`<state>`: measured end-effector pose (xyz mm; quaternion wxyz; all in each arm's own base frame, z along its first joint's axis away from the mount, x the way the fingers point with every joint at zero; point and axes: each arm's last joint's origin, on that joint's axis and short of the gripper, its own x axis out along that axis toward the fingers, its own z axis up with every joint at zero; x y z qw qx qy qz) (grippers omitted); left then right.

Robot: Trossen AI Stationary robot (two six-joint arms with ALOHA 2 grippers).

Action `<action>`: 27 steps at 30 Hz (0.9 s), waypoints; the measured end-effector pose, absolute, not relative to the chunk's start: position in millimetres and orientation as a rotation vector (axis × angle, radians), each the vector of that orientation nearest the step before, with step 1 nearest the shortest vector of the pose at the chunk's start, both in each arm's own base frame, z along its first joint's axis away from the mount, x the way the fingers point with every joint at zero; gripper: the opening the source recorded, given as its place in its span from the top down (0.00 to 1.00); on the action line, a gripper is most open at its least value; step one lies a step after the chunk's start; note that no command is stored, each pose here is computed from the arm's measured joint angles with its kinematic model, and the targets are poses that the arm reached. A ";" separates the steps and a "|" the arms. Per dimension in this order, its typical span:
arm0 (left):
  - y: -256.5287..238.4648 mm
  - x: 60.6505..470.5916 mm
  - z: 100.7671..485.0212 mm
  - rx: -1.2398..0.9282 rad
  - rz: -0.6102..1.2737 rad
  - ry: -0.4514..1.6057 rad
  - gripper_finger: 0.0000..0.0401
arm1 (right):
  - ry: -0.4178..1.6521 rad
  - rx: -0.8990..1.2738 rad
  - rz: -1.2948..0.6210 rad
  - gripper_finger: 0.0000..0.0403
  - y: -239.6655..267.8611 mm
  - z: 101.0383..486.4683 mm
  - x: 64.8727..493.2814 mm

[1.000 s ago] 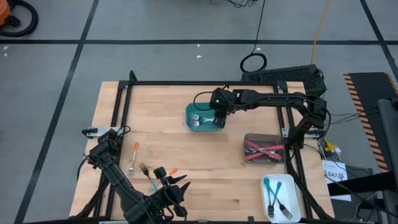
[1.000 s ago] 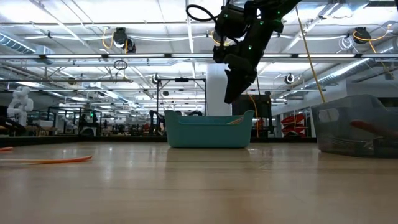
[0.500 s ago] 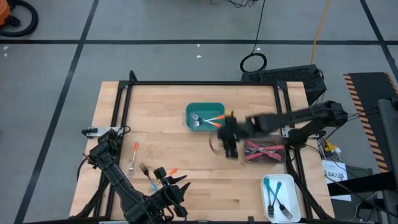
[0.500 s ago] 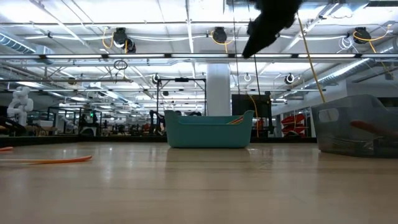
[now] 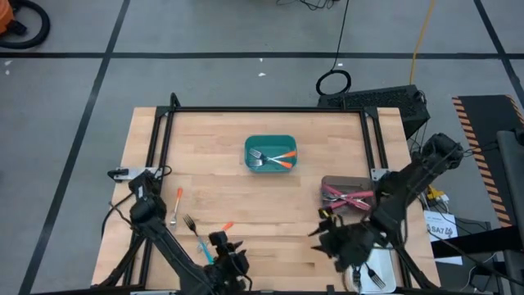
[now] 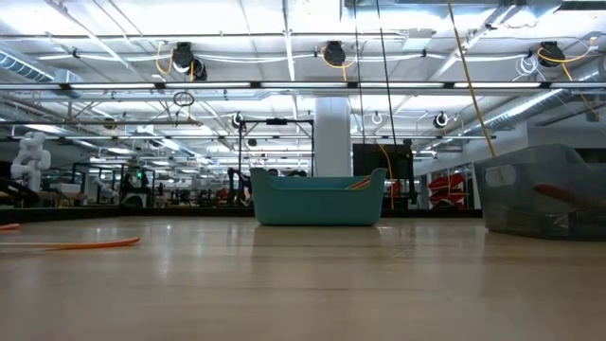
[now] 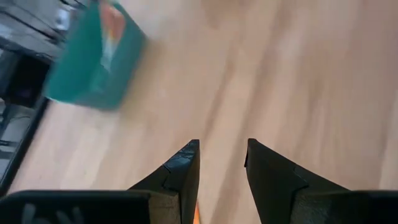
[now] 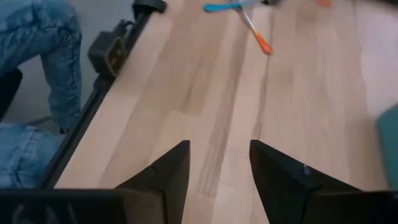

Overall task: Sort silverware by color (type)
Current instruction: Put the blue fork into the white bin

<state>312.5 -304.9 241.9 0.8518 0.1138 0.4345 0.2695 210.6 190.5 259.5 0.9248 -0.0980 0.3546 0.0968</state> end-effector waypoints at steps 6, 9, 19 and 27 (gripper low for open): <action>-301.7 317.4 229.2 0.298 0.402 1.223 0.68 | 0.707 -0.309 0.311 0.60 206.8 259.8 195.1; -298.5 319.1 230.8 0.375 0.285 1.312 0.68 | 0.707 -0.314 0.320 0.60 208.5 259.7 193.1; -281.6 331.6 233.3 0.527 -0.126 1.537 0.68 | 0.708 -0.308 0.318 0.60 208.6 259.6 193.0; -260.6 338.0 226.5 0.445 0.117 1.516 0.68 | 0.713 -0.279 0.307 0.60 208.6 259.6 193.0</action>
